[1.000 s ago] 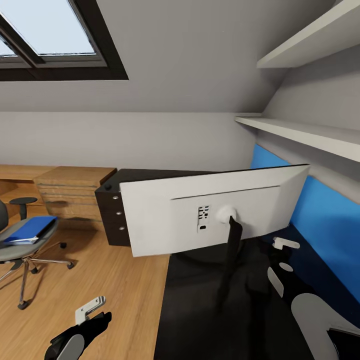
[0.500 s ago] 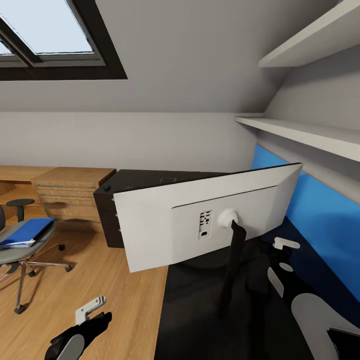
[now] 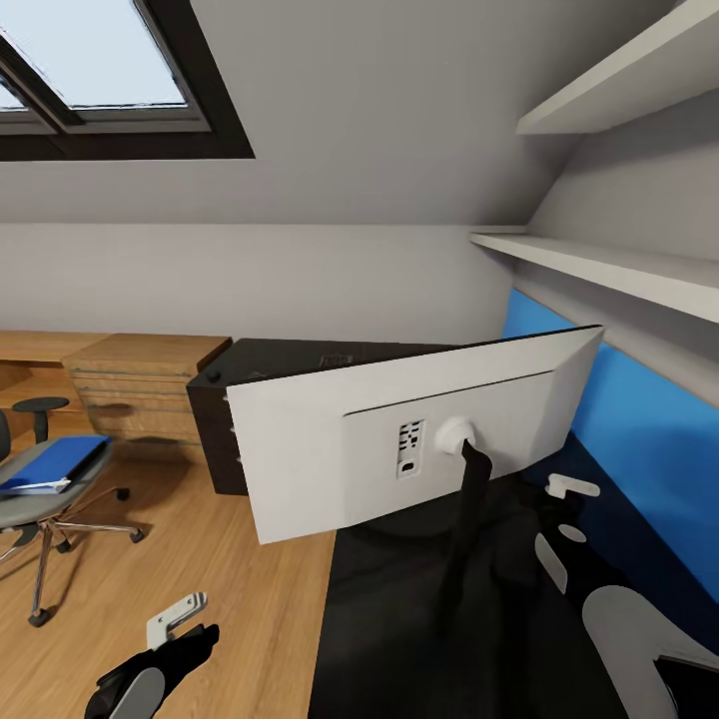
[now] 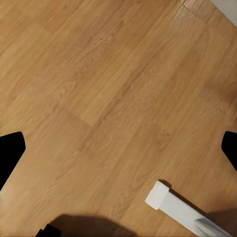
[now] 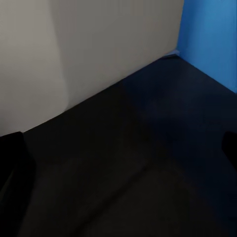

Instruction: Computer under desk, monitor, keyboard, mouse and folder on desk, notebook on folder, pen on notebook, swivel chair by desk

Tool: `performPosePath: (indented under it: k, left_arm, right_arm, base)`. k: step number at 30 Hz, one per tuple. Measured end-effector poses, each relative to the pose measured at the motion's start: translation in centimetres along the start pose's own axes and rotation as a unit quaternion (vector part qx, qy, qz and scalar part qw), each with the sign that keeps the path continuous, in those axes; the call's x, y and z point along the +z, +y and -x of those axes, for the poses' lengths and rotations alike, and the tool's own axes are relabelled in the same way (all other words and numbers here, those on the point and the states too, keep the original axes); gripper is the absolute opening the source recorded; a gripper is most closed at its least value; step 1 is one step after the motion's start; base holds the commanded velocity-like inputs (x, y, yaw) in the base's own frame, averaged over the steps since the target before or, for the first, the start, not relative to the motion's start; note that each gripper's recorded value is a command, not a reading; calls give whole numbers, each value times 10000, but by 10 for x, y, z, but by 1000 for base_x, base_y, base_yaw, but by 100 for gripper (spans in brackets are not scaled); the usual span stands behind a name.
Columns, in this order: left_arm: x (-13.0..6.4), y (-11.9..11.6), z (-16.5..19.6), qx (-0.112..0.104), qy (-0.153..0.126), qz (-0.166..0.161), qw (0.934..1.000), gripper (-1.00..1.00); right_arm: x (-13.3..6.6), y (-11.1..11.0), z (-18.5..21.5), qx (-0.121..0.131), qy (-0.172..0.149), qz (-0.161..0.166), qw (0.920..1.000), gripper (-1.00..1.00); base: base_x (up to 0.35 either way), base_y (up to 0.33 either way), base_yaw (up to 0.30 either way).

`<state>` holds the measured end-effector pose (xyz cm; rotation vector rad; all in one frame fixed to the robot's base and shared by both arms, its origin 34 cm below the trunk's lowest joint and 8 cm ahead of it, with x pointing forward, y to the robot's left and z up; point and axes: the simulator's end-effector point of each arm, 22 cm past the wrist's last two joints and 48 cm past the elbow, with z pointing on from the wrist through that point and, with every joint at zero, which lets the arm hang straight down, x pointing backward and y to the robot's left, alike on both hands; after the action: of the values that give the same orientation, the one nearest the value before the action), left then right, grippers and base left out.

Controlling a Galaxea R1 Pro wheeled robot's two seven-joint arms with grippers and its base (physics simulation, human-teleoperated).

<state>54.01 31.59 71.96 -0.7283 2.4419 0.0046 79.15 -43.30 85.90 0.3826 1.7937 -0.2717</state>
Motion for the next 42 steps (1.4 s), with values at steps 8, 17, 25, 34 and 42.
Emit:
performPosePath:
  k: [8, 17, 25, 34, 42]
  left_arm:
    - [37, 102, -49, 334, 521, 1059, 9924, 100]
    - [57, 114, -35, 773, -366, 717, 9938, 100]
    - [58, 113, -37, 764, -351, 714, 9939, 100]
    - [59, 117, -41, 767, -303, 755, 9937, 100]
    - [59, 117, -41, 763, -301, 757, 9937, 100]
  right_arm:
    - [1, -2, 3, 3, -25, -9, 10000, 100]
    - [0, -2, 2, -2, -21, -11, 10000, 100]
    - [0, -2, 1, -5, -13, -10, 10000, 100]
    - [0, -2, 1, -7, -8, -9, 10000, 100]
    - [0, -2, 1, -8, -7, -9, 10000, 100]
  base:
    - [0, 0, 0]
    - [69, 0, 0]
    - [49, 0, 0]
    - [114, 0, 0]
    - [83, 0, 0]
